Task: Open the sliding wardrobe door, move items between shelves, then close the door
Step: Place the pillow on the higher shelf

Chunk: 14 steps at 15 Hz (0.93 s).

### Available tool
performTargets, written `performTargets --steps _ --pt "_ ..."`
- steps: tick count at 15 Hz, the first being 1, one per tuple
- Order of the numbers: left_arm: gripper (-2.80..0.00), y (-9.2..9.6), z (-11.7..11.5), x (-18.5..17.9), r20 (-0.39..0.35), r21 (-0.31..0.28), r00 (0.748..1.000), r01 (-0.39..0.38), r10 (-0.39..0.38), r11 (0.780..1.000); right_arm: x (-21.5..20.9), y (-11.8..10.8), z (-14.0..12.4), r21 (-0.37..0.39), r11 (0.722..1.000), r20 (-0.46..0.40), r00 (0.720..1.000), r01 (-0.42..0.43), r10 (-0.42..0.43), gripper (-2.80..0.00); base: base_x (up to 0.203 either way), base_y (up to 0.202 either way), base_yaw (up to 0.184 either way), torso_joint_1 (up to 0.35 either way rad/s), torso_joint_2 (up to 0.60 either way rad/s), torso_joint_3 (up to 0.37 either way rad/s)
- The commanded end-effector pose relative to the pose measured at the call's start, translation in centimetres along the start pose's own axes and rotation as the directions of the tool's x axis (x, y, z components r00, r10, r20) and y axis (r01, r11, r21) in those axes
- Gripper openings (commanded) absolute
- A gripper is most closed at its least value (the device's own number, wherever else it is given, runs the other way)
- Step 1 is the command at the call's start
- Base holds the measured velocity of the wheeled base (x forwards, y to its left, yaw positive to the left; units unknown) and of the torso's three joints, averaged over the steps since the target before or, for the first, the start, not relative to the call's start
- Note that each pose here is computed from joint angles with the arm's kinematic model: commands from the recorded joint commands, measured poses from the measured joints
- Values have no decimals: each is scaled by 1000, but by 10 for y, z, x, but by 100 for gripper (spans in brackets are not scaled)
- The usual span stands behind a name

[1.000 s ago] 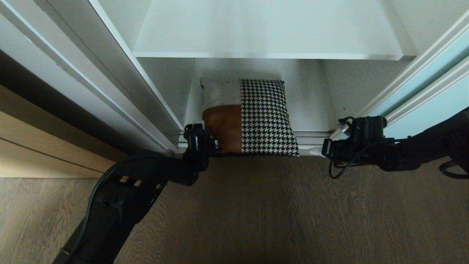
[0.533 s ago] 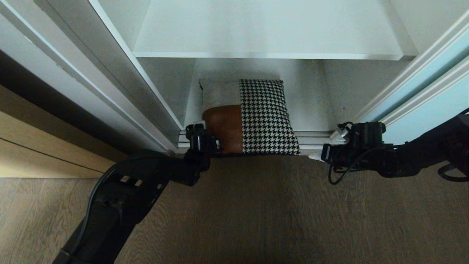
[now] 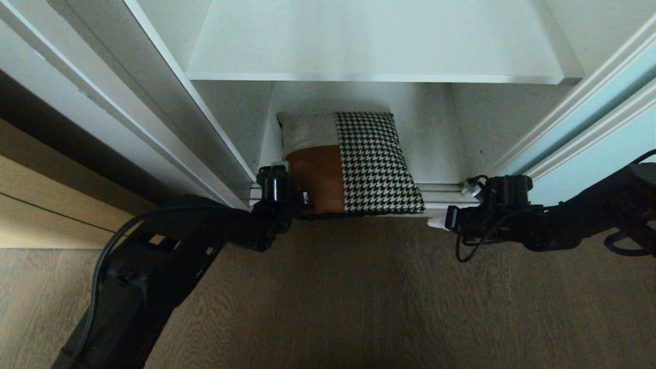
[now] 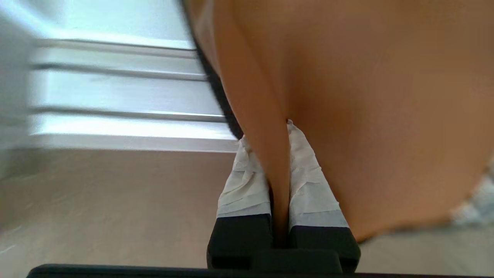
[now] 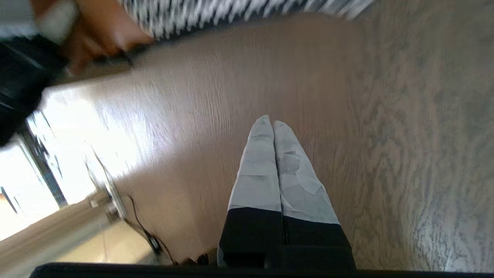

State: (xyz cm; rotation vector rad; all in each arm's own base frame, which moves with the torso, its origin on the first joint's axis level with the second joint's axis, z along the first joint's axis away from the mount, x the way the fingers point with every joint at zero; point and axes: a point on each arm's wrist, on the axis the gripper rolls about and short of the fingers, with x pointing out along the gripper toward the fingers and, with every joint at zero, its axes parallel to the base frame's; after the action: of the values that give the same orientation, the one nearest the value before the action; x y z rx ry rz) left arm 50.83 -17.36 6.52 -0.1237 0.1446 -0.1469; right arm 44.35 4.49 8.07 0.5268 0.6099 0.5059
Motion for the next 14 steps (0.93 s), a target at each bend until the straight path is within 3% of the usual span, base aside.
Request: performTargets --steps 1,4,6,7,9,11,14 --pt "-280 -3 11 -4 4 -4 997 77 -77 997 8 -4 -8 -12 1000 -25 1000 -2 1 -280 0 0 0 0 0 0" --pt "-280 3 1 3 -57 -9 986 156 -156 988 27 -10 -19 -16 1000 -55 999 -6 5 -280 0 0 0 0 0 0" --pt "-280 6 9 11 -34 -35 986 160 -161 986 51 -11 -22 -37 999 -58 998 -20 18 -280 0 0 0 0 0 0" --pt "-280 11 10 11 -31 -40 989 141 -142 989 62 -13 -23 -43 999 -54 998 -16 14 -280 0 0 0 0 0 0" --pt "-280 18 8 14 1 -37 999 34 -34 999 86 -10 -29 -68 998 -35 999 10 -13 -280 0 0 0 0 0 0" --pt "-280 20 -8 18 -23 -36 1000 20 -21 999 99 2 -29 -93 996 -21 1000 2 -4 -280 0 0 0 0 0 0" --pt "-280 22 -11 18 -10 -34 1000 17 -18 999 114 8 -35 -102 995 -28 1000 -16 13 -280 0 0 0 0 0 0"
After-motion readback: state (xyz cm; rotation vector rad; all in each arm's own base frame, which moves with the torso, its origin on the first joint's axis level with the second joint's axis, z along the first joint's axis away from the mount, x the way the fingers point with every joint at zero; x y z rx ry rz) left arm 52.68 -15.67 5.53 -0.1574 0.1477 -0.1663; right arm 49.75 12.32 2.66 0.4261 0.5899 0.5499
